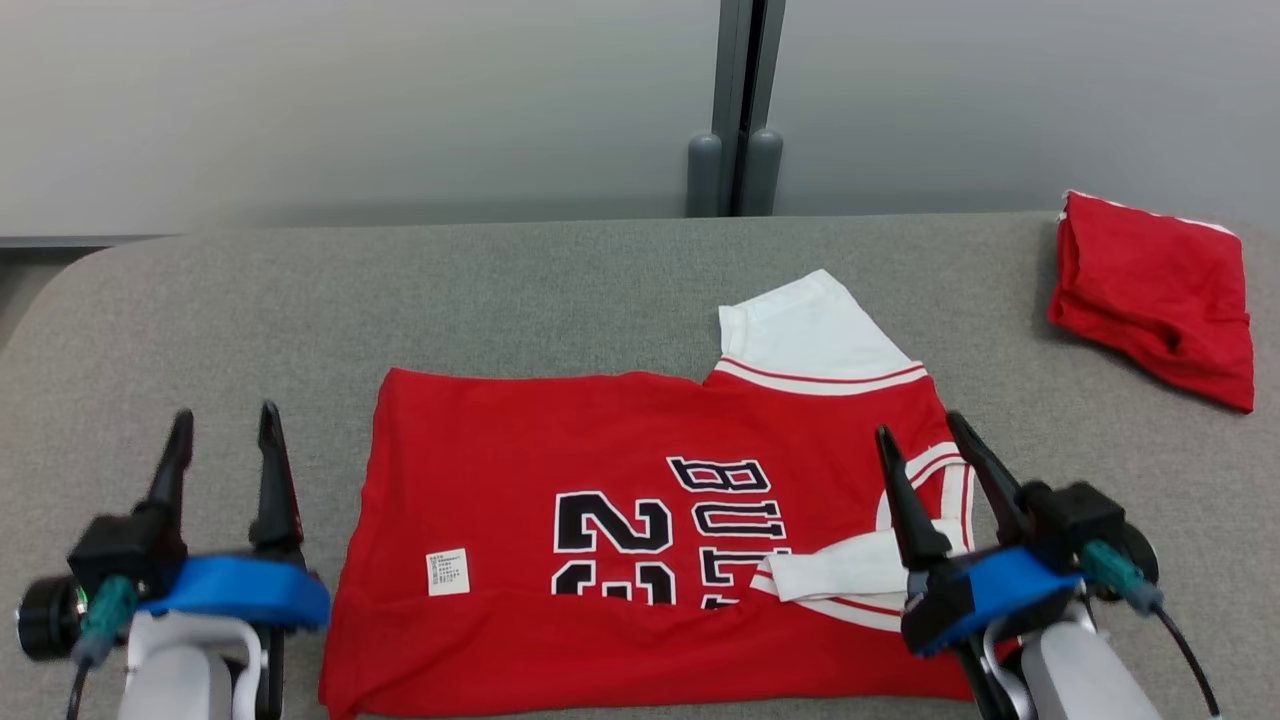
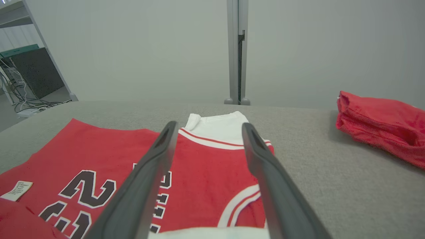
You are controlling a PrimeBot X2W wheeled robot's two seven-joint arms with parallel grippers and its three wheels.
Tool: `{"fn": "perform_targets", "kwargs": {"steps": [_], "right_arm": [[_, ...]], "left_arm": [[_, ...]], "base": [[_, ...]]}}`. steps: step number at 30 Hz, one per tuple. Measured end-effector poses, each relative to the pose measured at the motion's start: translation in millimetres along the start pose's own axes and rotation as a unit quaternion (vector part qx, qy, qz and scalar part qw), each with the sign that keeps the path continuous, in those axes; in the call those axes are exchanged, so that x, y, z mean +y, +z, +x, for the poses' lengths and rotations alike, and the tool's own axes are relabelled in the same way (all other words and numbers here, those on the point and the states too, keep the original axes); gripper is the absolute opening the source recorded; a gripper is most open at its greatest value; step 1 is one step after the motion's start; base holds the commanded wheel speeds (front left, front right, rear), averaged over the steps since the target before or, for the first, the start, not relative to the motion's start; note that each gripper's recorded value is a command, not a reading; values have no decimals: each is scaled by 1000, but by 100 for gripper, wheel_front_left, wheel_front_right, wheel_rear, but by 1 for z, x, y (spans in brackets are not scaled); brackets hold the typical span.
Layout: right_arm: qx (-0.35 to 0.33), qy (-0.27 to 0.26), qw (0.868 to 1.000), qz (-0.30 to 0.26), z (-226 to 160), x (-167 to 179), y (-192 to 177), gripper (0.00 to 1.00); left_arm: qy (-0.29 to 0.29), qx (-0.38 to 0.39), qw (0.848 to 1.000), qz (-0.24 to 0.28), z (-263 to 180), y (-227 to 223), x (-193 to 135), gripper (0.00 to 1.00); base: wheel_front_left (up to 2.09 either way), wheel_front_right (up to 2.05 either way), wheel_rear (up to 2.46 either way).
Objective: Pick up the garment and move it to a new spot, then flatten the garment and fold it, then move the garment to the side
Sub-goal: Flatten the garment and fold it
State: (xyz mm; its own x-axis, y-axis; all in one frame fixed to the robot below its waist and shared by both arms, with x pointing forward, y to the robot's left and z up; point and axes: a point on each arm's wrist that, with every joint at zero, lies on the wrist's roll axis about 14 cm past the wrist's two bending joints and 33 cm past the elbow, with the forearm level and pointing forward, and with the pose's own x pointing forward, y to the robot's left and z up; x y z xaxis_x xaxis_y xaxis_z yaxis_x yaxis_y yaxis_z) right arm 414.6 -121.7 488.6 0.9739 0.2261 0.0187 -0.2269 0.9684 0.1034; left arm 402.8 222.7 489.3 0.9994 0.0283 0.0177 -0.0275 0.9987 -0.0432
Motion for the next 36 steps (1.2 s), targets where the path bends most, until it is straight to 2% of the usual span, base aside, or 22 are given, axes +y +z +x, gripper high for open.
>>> {"fn": "perform_targets", "kwargs": {"steps": [4,6,11,14,20,26,33,36], "right_arm": [[-14,21,999,-37,41,-2,17,100],[-10,24,998,-63,71,-15,24,100],[3,21,997,-79,113,-31,27,100],[26,15,996,-85,129,-43,16,100],[64,7,994,-86,145,-56,-8,100],[92,1,992,-83,143,-63,-27,100],[101,2,991,-82,146,-65,-36,100],[104,4,991,-82,146,-64,-40,100]], "left_arm": [[-35,-18,999,4,43,17,-10,100],[-58,-9,998,1,73,16,-19,100],[-90,71,993,11,112,-12,-25,100],[-112,124,986,22,125,-33,-32,100],[-141,222,965,20,123,-77,-42,100],[-151,304,940,19,107,-111,-39,100],[-158,360,919,10,91,-142,-42,100],[-157,363,918,7,91,-146,-43,100]], "base": [[0,0,0],[0,0,0],[0,0,0],[0,0,0],[0,0,0],[0,0,0],[0,0,0],[0,0,0]]}}
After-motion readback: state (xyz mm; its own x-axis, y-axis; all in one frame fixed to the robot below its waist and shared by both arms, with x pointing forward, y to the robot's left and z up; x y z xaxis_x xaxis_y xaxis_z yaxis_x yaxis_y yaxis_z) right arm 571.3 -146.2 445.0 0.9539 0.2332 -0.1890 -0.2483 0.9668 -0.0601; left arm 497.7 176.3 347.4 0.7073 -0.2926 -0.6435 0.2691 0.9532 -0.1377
